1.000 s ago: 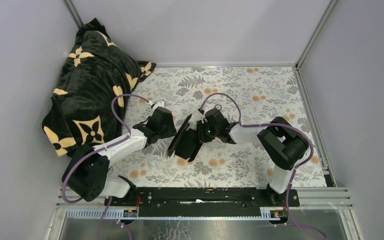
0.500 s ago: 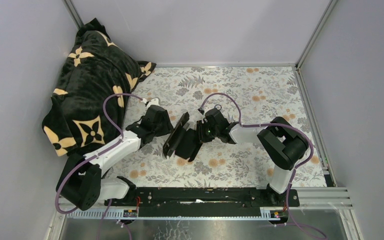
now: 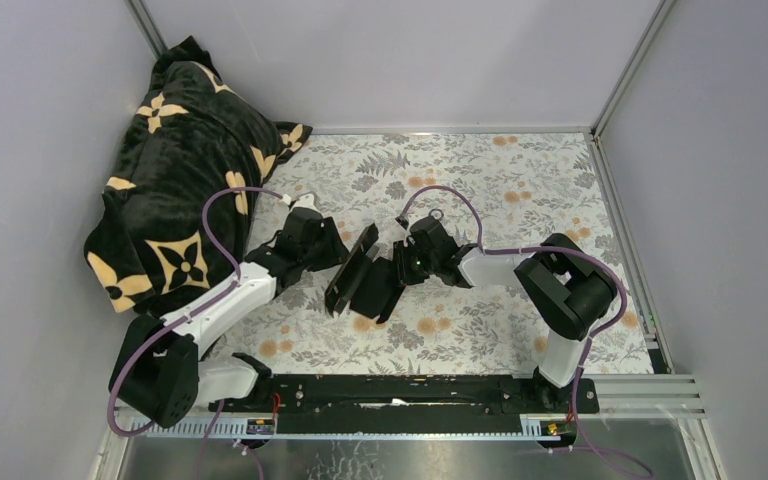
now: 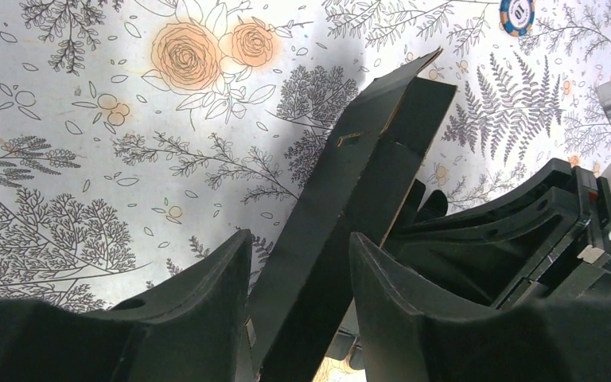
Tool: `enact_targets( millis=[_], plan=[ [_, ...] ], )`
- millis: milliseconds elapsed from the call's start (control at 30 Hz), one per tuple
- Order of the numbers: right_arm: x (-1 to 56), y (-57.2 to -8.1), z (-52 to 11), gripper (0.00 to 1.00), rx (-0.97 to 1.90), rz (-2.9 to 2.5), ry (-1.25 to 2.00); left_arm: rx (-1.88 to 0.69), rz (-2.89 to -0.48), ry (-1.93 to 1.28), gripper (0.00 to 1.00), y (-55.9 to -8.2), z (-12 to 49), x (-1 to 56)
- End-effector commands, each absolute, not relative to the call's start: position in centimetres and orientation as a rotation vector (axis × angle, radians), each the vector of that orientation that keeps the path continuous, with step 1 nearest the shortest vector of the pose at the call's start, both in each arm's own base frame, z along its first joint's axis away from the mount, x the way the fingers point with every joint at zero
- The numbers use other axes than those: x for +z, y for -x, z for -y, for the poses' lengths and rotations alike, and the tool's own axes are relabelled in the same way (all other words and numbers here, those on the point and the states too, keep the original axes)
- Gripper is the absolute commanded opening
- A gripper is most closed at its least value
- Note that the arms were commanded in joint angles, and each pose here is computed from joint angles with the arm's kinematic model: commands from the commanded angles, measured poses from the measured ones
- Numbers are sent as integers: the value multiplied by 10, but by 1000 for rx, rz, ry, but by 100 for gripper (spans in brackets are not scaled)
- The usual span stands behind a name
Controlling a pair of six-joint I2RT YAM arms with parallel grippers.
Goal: Fold the paper box
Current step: Fold the paper box at the center of the board.
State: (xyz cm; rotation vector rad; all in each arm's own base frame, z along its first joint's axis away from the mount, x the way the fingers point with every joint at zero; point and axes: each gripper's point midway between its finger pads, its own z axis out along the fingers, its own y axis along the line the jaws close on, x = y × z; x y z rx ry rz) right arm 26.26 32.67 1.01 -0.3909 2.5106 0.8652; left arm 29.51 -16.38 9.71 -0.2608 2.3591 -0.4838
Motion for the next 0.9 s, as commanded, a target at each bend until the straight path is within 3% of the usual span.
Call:
enact_targets(
  millis=[0,867],
  plan=[
    [-61,-209,-269,25,580,-2833,423,-548,-2310,257,55,-300,169,109],
    [-65,-207,-268,25,585,-2839,418,-619,-2298,254,55,-298,176,115]
  ],
)
